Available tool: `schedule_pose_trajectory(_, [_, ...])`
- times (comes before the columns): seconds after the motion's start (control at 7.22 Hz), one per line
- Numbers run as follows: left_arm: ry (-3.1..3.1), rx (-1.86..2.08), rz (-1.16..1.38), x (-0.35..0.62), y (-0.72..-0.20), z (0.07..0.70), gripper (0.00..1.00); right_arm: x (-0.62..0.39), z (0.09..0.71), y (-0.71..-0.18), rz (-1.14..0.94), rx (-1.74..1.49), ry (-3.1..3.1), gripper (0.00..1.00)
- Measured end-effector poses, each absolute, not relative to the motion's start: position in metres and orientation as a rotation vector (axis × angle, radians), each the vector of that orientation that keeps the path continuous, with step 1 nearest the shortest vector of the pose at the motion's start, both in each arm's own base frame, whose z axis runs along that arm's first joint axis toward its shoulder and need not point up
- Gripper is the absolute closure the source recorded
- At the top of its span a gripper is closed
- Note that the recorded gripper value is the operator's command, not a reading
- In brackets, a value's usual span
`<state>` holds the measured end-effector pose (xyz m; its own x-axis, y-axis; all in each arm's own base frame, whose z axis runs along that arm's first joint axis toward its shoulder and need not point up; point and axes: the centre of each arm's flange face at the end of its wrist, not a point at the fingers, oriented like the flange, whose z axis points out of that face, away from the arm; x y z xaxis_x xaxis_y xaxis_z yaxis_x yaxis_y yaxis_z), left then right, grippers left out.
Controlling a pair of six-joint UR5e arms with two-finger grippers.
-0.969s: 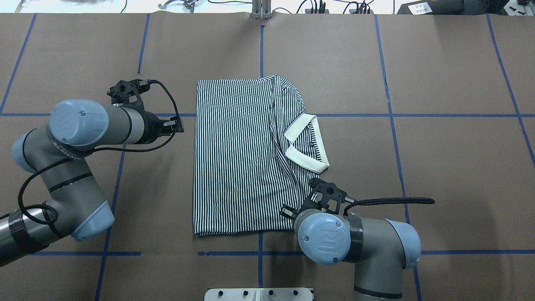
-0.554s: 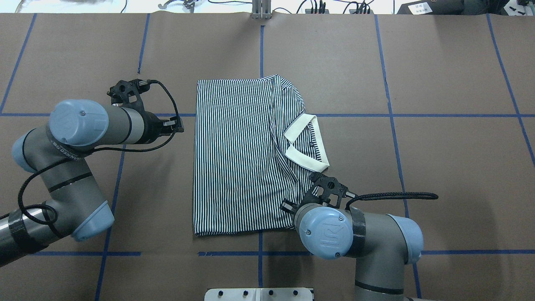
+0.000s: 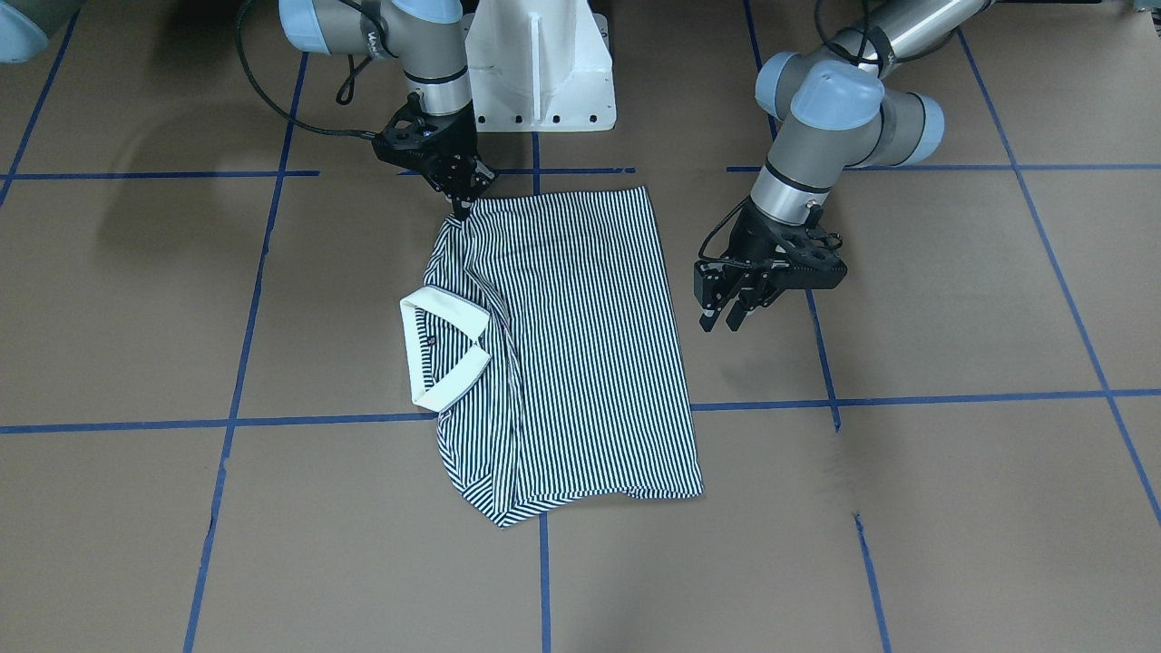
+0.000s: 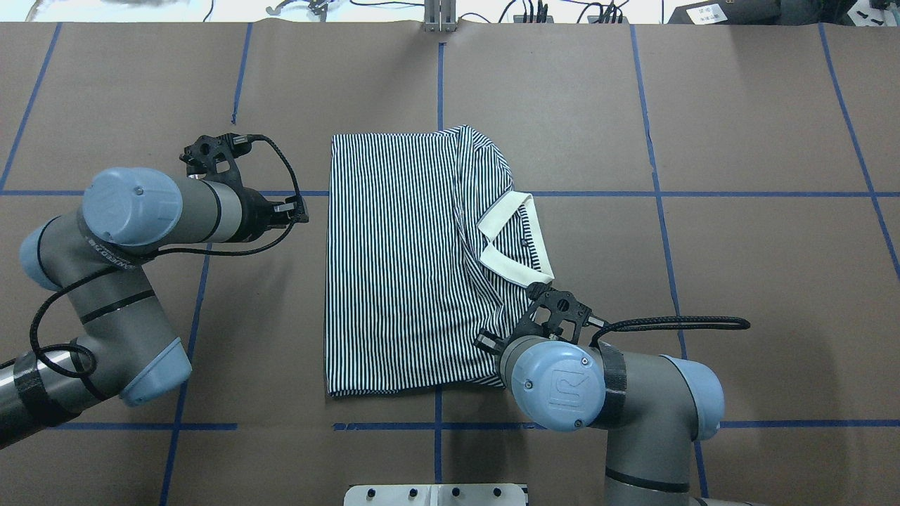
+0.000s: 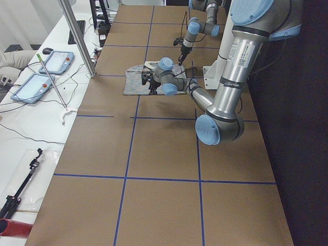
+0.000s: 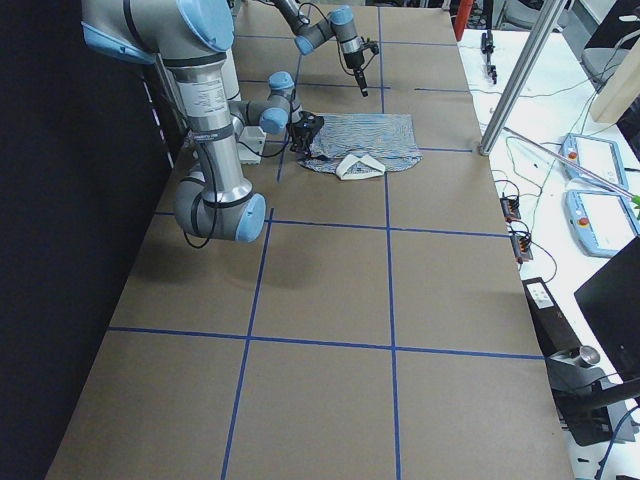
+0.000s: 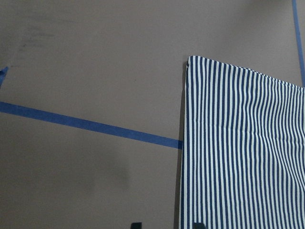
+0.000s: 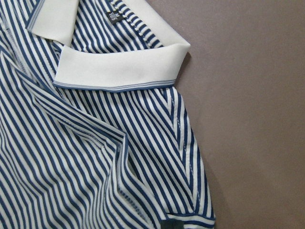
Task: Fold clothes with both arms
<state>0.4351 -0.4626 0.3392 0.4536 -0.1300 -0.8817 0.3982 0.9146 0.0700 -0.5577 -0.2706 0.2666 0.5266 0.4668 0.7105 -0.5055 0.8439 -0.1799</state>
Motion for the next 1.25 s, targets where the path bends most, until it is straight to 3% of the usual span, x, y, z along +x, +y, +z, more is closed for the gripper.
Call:
schedule_pose_trajectory(0.69, [1.049,0.282,-0.332,0.435,-0.462,0.342,0.53,-0.560,0.278,-0.286,0.590,0.073,-0.809,1.00])
schedule_pose_trajectory(0.83, [1.049,0.282,-0.331,0.435,-0.462,0.342,0.53,-0.561,0.280,-0.288,0.592,0.075,-0.804,0.91])
schedule_pose_trajectory(0.97, [1.049,0.282,-0.331,0.435,-0.462,0.342,0.53,-0.561,0.282,-0.289,0.592,0.076,-0.801,0.68])
schedule_pose_trajectory(1.11, [1.049,0.282,-0.331,0.435,-0.462,0.342,0.53,-0.561,0.283,-0.289,0.592,0.076,-0.799,0.55])
schedule_pose_trajectory(1.25, [1.049,0.282,-0.331,0.436,-0.462,0.342,0.53,-0.561,0.283,-0.289,0.593,0.076,-0.798,0.49])
